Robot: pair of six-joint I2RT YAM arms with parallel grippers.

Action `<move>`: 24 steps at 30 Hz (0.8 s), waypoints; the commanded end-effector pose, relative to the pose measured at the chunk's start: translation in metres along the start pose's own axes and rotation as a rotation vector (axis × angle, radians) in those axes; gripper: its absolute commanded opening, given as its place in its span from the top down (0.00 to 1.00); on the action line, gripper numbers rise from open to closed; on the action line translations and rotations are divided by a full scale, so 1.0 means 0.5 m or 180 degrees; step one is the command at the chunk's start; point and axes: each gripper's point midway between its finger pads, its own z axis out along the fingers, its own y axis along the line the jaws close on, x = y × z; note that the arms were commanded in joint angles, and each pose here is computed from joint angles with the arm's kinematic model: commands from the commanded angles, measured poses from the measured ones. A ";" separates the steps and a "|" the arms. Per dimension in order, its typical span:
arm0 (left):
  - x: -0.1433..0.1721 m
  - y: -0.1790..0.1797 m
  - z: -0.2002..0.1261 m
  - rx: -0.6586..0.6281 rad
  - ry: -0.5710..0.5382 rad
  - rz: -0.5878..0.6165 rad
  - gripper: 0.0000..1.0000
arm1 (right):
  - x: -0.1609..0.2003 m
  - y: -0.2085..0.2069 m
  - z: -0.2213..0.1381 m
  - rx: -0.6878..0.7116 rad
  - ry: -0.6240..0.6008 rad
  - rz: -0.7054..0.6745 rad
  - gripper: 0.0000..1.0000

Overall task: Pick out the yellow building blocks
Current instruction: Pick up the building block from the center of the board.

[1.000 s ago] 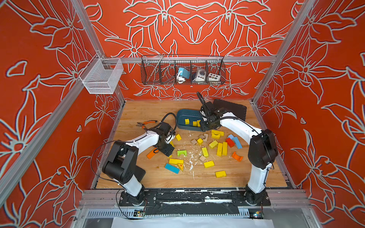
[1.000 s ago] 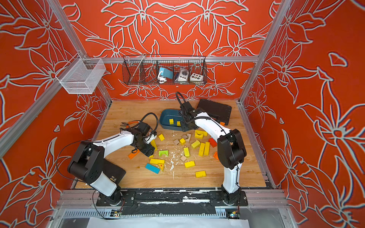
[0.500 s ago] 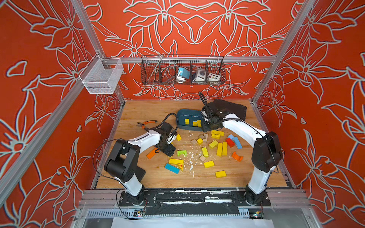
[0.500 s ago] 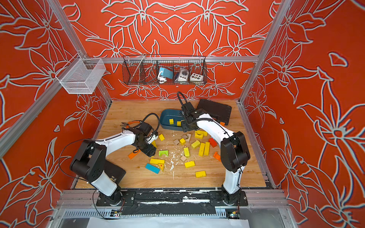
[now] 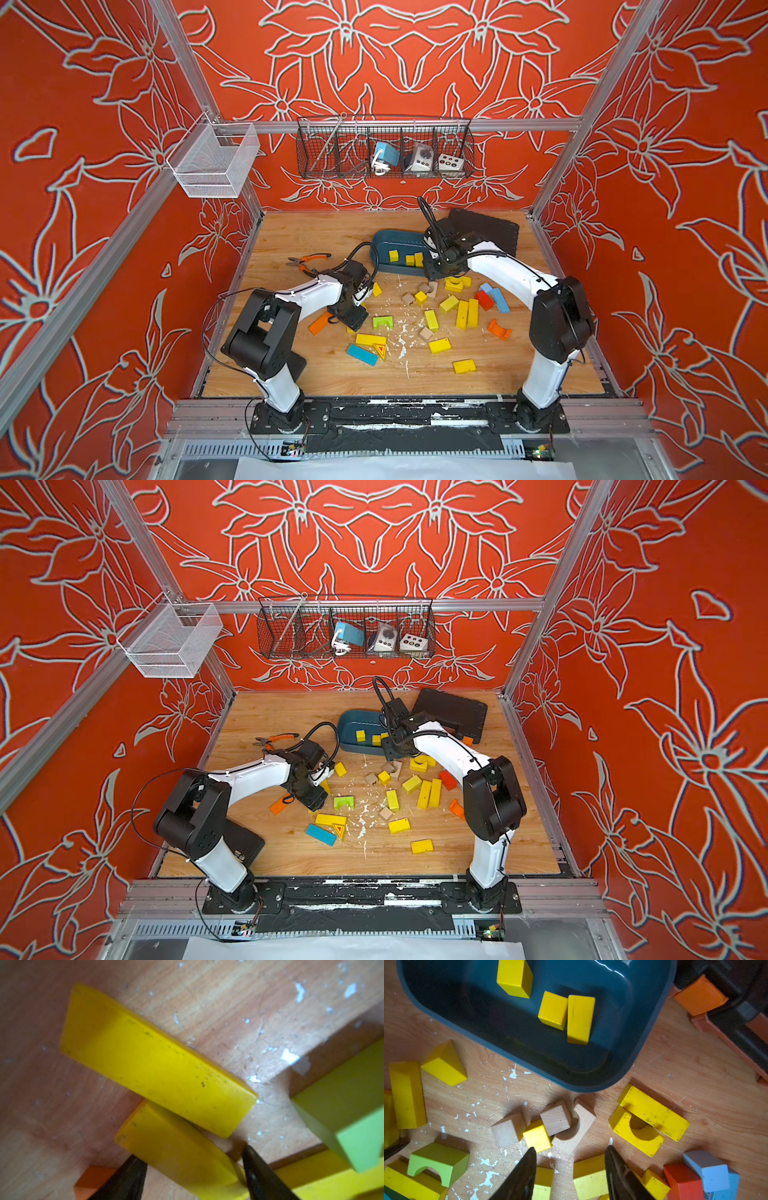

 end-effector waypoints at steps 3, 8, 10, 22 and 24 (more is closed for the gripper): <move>0.025 0.021 0.004 -0.0212 0.0164 0.0050 0.43 | -0.005 -0.007 -0.018 0.0042 -0.0075 0.0018 0.45; 0.017 0.032 0.001 -0.0308 0.0158 0.0037 0.59 | 0.004 -0.011 -0.021 0.0051 -0.0064 0.0026 0.45; 0.017 0.036 0.000 -0.0336 0.0167 0.0030 0.68 | 0.007 -0.013 -0.023 0.0065 -0.0068 0.0022 0.45; 0.028 0.043 0.008 -0.0408 0.0236 0.0058 0.80 | 0.022 -0.013 -0.029 0.0045 -0.0043 0.0044 0.45; 0.017 0.042 -0.008 -0.0401 0.0182 0.0083 0.87 | 0.023 -0.015 -0.039 0.0053 -0.0066 0.0044 0.45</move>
